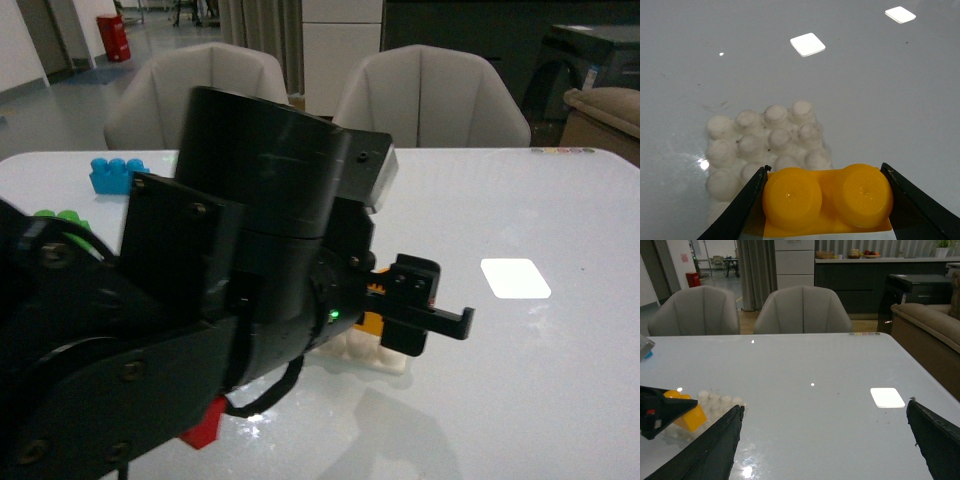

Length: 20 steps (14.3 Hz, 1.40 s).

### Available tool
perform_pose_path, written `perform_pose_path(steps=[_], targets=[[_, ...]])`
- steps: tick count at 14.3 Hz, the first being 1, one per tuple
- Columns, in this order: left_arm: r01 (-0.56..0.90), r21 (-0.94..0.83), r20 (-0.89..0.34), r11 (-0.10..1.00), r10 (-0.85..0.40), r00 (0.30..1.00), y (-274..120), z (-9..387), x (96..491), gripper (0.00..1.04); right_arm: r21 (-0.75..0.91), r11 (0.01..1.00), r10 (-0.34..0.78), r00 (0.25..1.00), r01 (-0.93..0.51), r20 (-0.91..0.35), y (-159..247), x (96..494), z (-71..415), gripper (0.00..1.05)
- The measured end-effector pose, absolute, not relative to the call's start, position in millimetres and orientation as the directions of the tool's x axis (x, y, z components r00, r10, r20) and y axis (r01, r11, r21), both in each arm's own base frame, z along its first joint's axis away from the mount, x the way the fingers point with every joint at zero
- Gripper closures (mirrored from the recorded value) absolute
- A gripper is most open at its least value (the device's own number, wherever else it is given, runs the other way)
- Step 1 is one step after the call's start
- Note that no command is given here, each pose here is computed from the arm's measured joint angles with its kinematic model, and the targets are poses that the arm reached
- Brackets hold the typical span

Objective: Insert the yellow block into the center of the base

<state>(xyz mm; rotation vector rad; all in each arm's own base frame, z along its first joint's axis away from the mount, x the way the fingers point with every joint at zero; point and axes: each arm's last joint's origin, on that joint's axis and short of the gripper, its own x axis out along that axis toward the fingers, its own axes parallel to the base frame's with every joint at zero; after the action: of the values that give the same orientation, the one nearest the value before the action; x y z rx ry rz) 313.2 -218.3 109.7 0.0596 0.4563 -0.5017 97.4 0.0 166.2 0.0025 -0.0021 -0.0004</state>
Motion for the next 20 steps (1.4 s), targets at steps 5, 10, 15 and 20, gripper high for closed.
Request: perform_pose_path(steps=[5,10,15,20], targets=[[0.390,-0.010,-0.445,0.921,-0.354,0.823,-253,85,335,0.46,0.002,1.000,0.000,1.000,0.000,0.002,0,97,166,0.06],[0.357,0.005,-0.447,0.934,-0.318,0.836,-251,76,346,0.46,0.002,1.000,0.000,1.000,0.000,0.002,0,97,166,0.06],[0.350,0.046,-0.485,0.936,-0.286,0.827,-237,69,358,0.46,0.002,1.000,0.000,1.000,0.000,0.002,0,97,166,0.06],[0.331,0.001,-0.510,0.944,-0.284,0.812,-234,60,361,0.46,0.002,1.000,0.000,1.000,0.000,0.002,0,97,166,0.06]])
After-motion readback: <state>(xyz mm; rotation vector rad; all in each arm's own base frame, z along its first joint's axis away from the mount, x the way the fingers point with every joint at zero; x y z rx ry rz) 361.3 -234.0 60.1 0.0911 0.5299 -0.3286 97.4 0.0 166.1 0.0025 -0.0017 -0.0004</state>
